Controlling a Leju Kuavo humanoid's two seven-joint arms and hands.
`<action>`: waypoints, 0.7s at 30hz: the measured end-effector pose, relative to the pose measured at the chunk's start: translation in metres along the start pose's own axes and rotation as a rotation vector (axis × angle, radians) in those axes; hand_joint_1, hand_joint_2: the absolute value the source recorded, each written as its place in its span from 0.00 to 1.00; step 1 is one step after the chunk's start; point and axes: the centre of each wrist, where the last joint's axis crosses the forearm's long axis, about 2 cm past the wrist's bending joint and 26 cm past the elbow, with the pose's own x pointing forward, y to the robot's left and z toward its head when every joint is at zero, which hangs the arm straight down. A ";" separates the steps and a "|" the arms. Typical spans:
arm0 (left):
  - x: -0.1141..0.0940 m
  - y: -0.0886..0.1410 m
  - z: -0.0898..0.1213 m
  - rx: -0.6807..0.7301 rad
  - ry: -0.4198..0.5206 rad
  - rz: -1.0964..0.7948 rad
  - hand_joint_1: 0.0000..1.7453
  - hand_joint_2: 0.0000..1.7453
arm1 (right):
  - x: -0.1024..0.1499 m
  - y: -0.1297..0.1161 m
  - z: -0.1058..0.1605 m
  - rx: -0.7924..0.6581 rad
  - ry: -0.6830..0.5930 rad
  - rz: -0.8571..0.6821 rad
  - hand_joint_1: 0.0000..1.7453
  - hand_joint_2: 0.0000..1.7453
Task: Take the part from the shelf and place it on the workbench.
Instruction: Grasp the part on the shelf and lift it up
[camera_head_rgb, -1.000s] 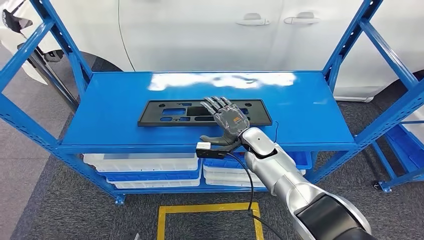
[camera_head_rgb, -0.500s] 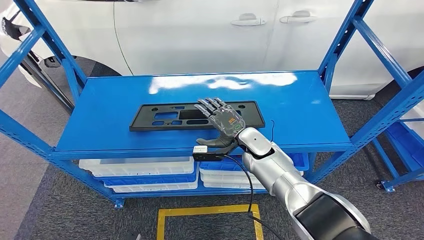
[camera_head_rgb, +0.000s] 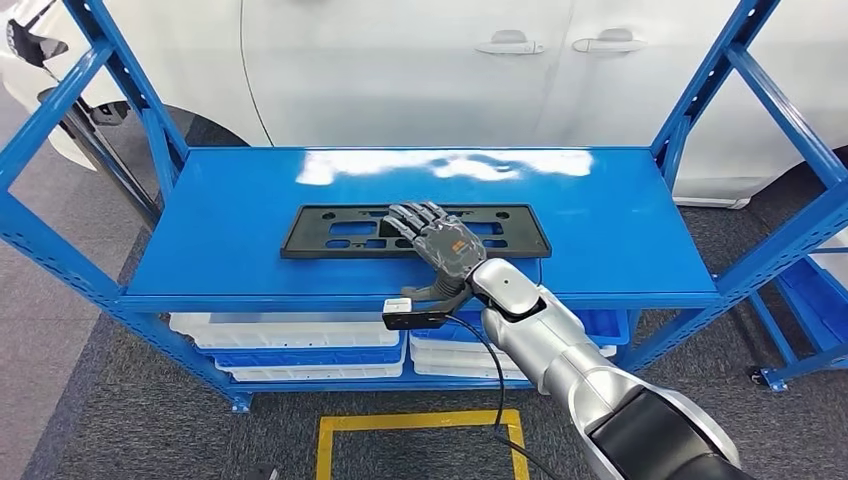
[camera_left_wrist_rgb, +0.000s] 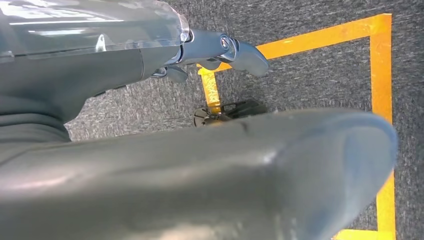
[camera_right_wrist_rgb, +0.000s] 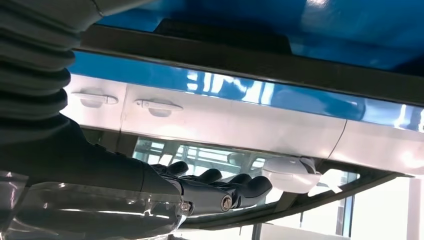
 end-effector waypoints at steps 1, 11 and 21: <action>0.000 0.000 0.000 0.000 0.000 0.001 0.00 0.00 | 0.000 -0.001 -0.001 -0.002 0.000 0.001 0.00 1.00; 0.000 0.000 0.000 0.001 0.000 -0.006 0.00 0.00 | 0.004 -0.007 -0.011 0.101 0.012 0.183 0.00 1.00; 0.005 -0.001 -0.001 -0.009 -0.004 -0.028 0.00 0.00 | 0.004 -0.014 -0.028 0.317 0.110 0.331 0.00 1.00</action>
